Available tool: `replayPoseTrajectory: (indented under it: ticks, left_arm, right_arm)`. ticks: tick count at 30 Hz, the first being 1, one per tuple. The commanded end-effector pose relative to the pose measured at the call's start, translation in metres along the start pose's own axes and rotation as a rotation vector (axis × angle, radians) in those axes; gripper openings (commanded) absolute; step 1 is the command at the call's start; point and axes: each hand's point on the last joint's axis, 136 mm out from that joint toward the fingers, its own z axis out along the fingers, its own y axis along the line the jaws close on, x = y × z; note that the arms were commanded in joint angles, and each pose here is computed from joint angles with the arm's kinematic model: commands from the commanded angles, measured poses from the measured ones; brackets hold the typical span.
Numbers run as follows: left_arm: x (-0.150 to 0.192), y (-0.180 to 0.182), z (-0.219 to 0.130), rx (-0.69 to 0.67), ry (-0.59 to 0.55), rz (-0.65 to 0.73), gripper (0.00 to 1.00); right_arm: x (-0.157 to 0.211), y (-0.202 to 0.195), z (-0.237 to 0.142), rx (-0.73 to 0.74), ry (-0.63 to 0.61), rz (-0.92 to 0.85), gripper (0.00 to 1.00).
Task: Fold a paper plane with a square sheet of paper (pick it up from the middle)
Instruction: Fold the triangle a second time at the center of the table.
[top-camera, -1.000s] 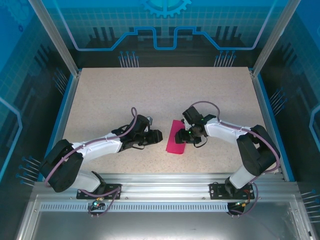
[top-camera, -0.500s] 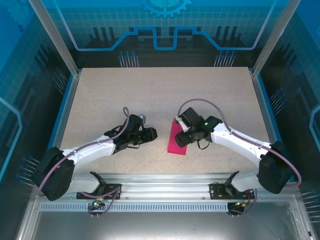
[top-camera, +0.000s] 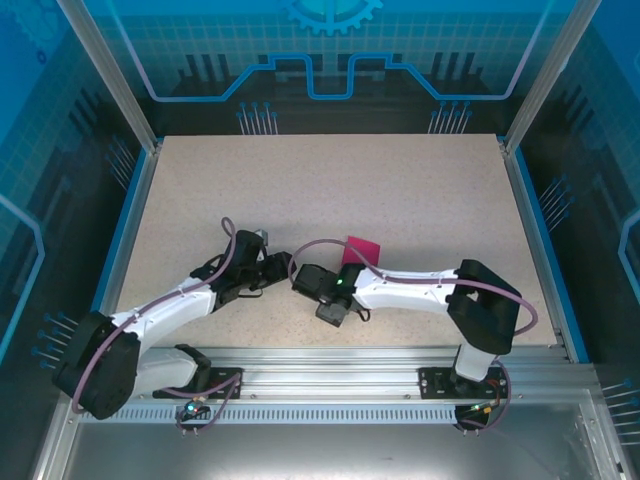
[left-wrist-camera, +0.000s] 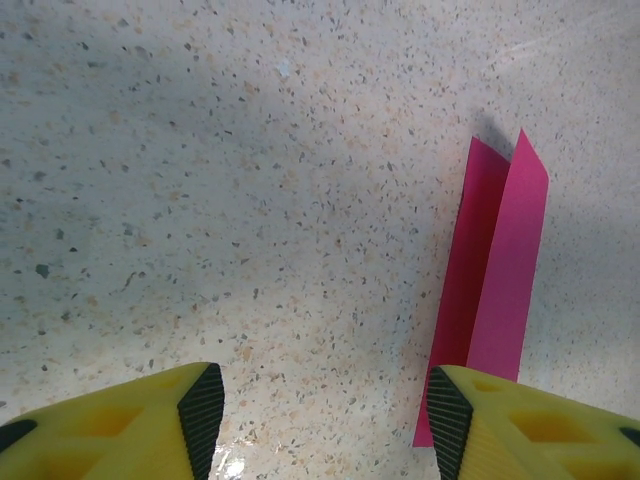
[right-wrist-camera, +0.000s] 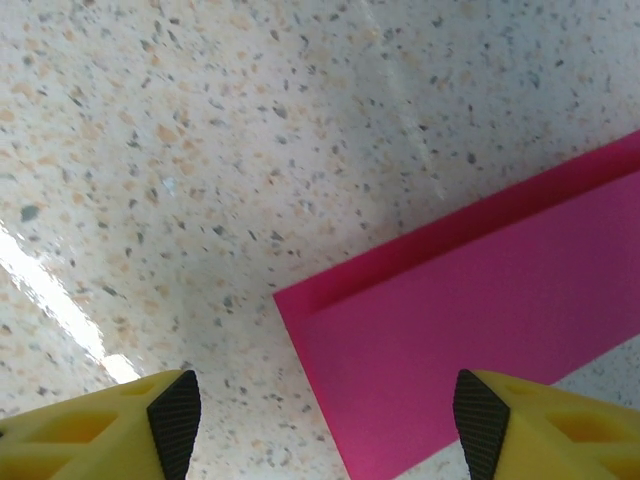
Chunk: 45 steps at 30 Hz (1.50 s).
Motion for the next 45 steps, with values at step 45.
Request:
replayPoseTrajectory:
  ticks: [45]
  left_arm:
    - [-0.004, 0.037, -0.030, -0.081, -0.085, -0.098, 0.63]
  right_arm:
    - [0.003, -0.010, 0.018, 0.053, -0.006, 0.203, 0.70]
